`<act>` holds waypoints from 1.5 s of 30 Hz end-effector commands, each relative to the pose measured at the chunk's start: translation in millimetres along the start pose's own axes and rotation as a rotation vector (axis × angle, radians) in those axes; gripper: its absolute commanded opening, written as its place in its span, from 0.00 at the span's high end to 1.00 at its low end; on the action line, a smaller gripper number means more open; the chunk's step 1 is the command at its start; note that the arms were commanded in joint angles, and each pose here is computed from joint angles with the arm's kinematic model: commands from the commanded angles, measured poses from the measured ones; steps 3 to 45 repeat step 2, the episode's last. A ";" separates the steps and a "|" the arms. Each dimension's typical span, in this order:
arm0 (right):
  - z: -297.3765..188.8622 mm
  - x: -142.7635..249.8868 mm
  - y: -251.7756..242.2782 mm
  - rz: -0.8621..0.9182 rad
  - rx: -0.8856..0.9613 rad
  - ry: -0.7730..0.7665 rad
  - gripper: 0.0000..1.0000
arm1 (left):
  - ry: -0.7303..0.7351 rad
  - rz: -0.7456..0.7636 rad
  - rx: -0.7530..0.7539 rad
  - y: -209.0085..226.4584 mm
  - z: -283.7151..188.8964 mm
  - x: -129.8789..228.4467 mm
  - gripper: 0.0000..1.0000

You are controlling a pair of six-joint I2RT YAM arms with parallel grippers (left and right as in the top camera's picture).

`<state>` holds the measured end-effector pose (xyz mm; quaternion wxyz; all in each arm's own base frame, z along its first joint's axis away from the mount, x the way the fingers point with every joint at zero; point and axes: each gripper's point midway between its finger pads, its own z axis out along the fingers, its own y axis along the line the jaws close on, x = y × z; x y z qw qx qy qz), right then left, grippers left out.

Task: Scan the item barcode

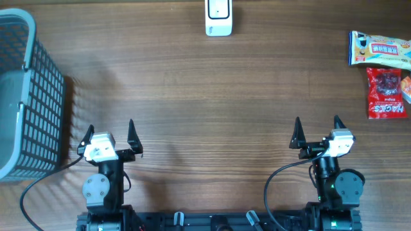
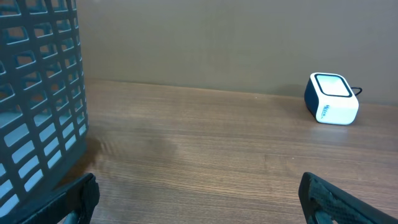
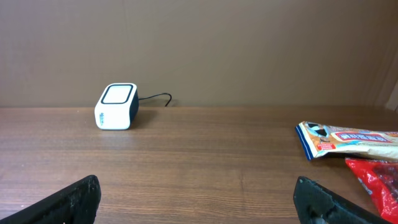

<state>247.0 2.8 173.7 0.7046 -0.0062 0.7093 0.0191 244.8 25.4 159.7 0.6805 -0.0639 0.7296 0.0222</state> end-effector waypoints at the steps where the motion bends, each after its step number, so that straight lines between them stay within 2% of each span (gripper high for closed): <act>1: -0.5 -2.0 -3.4 0.008 0.018 -0.010 0.01 | -0.004 -0.014 0.008 -0.8 0.2 1.5 0.00; 45: -0.5 -2.0 -3.4 0.008 0.018 -0.010 0.00 | -0.004 -0.014 0.008 -0.8 0.2 1.5 0.00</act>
